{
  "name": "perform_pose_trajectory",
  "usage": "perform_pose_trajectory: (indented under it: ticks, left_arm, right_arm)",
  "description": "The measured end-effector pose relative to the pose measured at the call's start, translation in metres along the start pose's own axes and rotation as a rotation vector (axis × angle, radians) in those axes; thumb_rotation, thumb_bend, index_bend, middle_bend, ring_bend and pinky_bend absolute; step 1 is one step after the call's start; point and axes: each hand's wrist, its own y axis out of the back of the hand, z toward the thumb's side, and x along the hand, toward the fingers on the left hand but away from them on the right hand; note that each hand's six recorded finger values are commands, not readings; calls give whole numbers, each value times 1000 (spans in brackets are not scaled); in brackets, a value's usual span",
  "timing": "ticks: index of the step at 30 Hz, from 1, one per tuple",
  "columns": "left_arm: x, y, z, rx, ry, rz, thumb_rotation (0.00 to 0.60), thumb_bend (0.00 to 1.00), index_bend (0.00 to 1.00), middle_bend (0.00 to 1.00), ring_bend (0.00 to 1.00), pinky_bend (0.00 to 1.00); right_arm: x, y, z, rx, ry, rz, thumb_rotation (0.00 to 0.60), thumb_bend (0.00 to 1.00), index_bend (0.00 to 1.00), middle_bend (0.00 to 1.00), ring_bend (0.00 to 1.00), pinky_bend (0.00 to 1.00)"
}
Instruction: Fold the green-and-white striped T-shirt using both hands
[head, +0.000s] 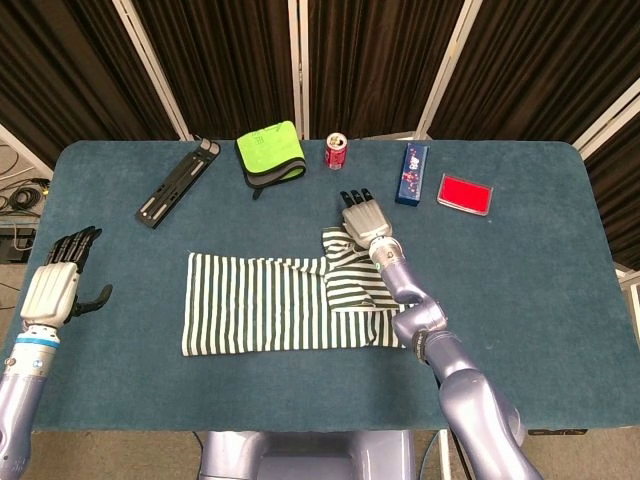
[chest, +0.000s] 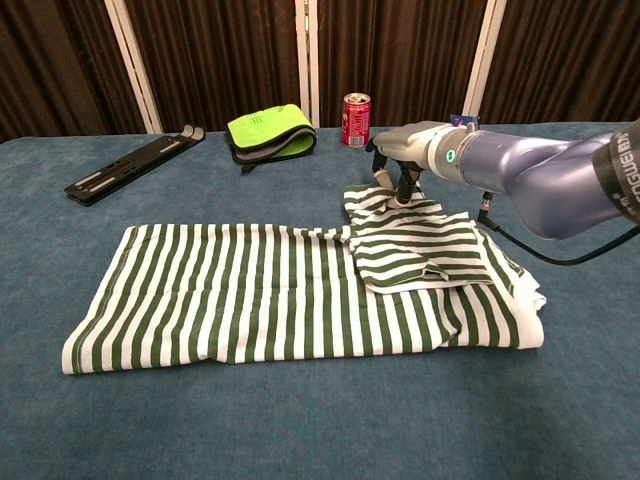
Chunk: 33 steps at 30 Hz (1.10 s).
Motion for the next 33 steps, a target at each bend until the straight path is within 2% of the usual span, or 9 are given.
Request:
perform_pose_trajectory:
  ticks: [16, 33]
  left_arm:
    - [-8, 4, 12, -21, -47, 3, 600, 402, 0, 0, 0, 0]
    - [-13, 5, 21, -27, -77, -3, 600, 402, 0, 0, 0, 0]
  right_arm:
    - [21, 5, 5, 54, 116, -93, 600, 277, 703, 51, 0, 0]
    - [57, 9, 11, 94, 235, -123, 600, 276, 704, 56, 0, 0]
